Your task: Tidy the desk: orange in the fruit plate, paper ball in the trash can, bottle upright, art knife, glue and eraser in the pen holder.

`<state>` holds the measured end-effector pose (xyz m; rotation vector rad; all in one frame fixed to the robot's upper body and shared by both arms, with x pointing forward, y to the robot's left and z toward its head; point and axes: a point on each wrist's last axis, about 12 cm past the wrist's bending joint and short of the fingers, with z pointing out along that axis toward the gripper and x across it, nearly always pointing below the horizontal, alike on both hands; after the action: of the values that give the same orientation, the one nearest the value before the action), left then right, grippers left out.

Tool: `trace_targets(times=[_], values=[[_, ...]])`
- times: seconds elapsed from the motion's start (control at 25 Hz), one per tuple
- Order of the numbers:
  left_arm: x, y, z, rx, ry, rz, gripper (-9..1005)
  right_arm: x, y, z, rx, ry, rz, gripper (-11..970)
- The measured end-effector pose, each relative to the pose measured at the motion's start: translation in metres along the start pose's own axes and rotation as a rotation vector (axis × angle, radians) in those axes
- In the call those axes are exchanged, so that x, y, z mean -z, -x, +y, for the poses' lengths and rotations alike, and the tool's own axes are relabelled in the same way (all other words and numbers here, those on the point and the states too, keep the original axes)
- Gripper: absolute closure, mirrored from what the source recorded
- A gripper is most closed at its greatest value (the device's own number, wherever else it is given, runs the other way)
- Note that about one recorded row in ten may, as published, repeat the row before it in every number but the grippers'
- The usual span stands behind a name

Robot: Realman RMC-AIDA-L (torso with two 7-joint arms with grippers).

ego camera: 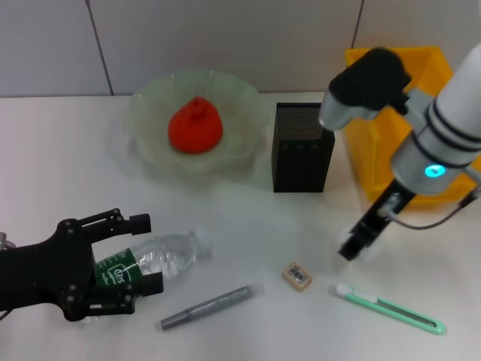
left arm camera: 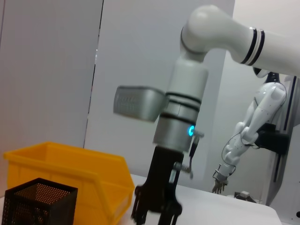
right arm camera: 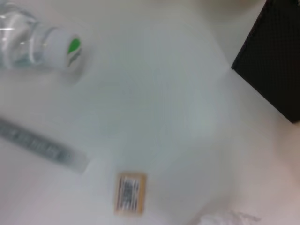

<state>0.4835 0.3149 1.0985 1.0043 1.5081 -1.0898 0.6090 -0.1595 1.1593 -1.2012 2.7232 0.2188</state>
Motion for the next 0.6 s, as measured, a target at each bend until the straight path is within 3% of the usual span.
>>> trace_targets(times=[0.04, 0.12, 0.24, 0.44, 0.6], values=[[0.001, 0.000, 0.000, 0.001, 0.000, 0.000, 181, 0.021, -0.006, 0.002, 0.008, -0.022, -0.003, 396], [0.001, -0.001, -0.001, 0.002, 0.001, 0.001, 182, 0.033, -0.010, 0.001, 0.004, -0.046, -0.012, 402], [0.003, -0.002, -0.002, 0.005, 0.003, 0.002, 184, 0.079, -0.028, -0.005, -0.051, -0.168, -0.061, 403], [0.004, -0.002, -0.003, 0.007, -0.001, 0.001, 187, 0.110, -0.048, -0.016, -0.130, -0.287, -0.139, 395], [0.005, -0.002, -0.004, 0.009, -0.001, -0.001, 190, 0.111, -0.056, -0.027, -0.164, -0.328, -0.204, 389]])
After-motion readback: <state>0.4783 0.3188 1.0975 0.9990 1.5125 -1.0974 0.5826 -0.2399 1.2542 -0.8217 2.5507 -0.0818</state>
